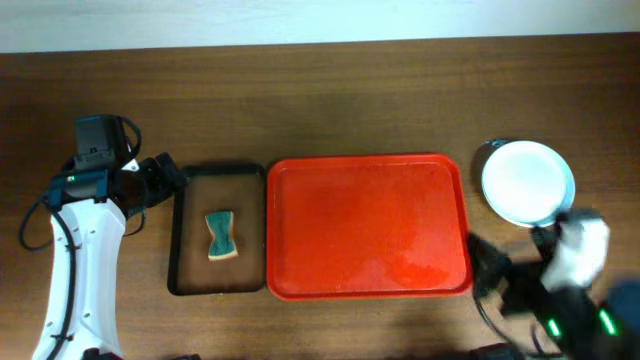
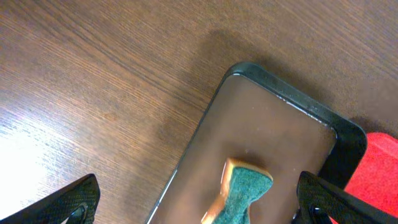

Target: Clean dirty plates on tray and stack at the side

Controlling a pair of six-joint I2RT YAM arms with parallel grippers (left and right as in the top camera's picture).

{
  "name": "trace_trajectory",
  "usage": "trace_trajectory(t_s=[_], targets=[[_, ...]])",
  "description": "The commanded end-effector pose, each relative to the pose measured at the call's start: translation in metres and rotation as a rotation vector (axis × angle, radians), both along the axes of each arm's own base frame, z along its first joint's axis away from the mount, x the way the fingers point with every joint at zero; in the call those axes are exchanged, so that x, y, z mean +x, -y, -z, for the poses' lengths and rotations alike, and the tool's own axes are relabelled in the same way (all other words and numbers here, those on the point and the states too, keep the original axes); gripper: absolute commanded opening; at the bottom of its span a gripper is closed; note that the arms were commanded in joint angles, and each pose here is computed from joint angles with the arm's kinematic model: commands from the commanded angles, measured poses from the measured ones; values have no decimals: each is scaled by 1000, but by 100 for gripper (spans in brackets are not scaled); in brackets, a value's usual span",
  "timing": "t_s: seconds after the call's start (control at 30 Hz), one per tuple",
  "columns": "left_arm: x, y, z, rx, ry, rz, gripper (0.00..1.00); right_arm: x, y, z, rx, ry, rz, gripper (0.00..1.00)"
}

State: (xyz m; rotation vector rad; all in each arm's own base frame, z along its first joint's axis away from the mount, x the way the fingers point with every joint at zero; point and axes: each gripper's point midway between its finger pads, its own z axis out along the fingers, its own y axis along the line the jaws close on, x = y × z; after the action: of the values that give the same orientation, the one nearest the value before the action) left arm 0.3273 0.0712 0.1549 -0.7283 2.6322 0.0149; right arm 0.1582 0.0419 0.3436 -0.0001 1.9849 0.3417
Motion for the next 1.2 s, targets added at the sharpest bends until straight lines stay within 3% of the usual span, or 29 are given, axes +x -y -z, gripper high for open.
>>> trace_trajectory(t_s=[0.0,0.1,0.2,0.3,0.43,0.5,0.77,0.87,1.17], targets=[[1,-2,-5,-1,15,-13,99,-39,5,-20,22,160,-13,98],[1,-2,-5,-2,15,-13,99,-74,11,-18,37,248,-13,98],[1,-2,-5,-1,15,-13,99,-76,11,14,42,281,-13,98],[1,-2,-5,-1,15,-13,99,-35,4,25,52,341,-15,98],[1,-2,-5,-1,15,-13,99,32,8,-2,117,744,80,98],[1,-2,-5,-1,15,-13,99,42,6,10,130,805,80,98],[1,-2,-5,-1,15,-13,99,84,19,127,58,566,164,99],[1,-2,-5,-1,15,-13,99,87,22,190,-1,315,180,99],[1,-2,-5,-1,15,-13,99,86,16,189,-36,328,132,99]])
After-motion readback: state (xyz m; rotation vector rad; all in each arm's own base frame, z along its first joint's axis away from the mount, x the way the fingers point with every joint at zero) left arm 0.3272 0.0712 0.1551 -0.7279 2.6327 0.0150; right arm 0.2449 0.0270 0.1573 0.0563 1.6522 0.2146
